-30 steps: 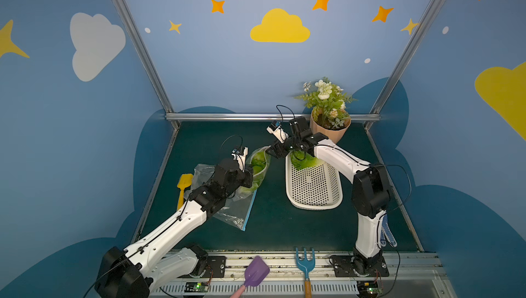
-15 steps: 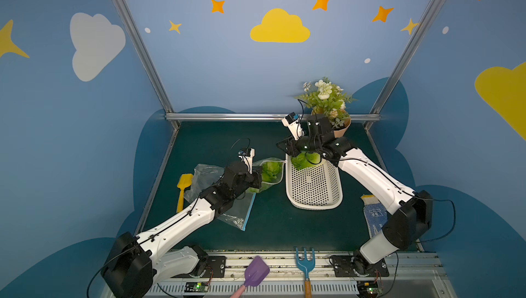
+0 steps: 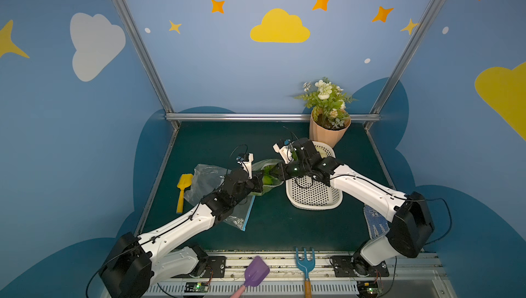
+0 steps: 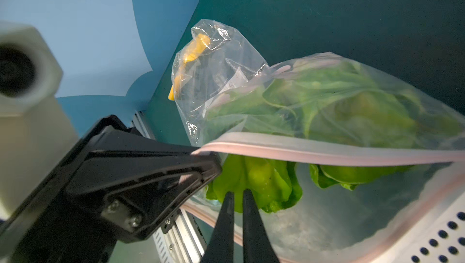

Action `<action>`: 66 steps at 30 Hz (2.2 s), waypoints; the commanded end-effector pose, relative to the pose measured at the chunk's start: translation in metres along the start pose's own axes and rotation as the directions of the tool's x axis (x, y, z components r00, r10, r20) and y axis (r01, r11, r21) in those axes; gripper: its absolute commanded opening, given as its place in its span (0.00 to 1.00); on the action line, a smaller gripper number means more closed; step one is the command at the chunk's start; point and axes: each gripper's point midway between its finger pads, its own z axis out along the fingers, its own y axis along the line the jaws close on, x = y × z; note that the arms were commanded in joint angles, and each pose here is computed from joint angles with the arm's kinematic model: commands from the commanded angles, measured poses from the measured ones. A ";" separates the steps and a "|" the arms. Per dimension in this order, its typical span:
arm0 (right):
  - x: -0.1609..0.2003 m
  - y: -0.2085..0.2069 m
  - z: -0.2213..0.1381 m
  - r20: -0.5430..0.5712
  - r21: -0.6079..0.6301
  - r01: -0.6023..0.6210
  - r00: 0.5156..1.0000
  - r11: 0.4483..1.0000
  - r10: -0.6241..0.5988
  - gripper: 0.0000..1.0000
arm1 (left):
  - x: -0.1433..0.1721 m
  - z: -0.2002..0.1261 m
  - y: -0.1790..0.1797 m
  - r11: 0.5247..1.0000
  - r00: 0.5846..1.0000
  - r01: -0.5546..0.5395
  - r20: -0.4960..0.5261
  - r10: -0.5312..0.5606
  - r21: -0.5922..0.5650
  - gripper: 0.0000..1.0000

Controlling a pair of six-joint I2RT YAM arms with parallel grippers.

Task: Open the zip-top bag and take out the chinese cabbages
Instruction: Pick up the Chinese cabbage from the zipper food storage bag.

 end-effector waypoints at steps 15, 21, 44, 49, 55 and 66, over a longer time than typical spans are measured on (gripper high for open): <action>0.001 0.001 0.030 -0.030 -0.100 -0.256 0.967 0.961 0.254 0.54 | -0.025 -0.015 -0.018 0.996 0.992 0.026 0.124 -0.037 0.088 0.04; -0.008 0.000 0.039 -0.033 -0.159 -0.325 0.945 0.932 0.324 0.59 | -0.020 -0.016 -0.020 0.995 0.993 0.005 0.113 -0.017 0.103 0.04; -0.018 -0.001 0.057 -0.073 -0.214 -0.381 0.924 0.899 0.374 0.42 | -0.002 -0.001 -0.025 0.990 0.997 -0.036 0.066 0.028 0.134 0.04; -0.015 0.006 0.046 -0.088 -0.212 -0.355 0.935 0.911 0.344 0.43 | -0.001 -0.001 -0.022 0.992 0.997 -0.052 0.067 0.045 0.113 0.04; -0.014 0.024 0.045 -0.140 -0.321 -0.374 0.927 0.870 0.347 0.51 | -0.002 -0.001 -0.024 0.991 0.997 -0.044 0.067 0.036 0.125 0.04; -0.013 0.034 0.053 -0.167 -0.380 -0.372 0.928 0.847 0.333 0.48 | -0.013 -0.006 -0.039 0.980 0.995 -0.014 0.100 -0.006 0.197 0.04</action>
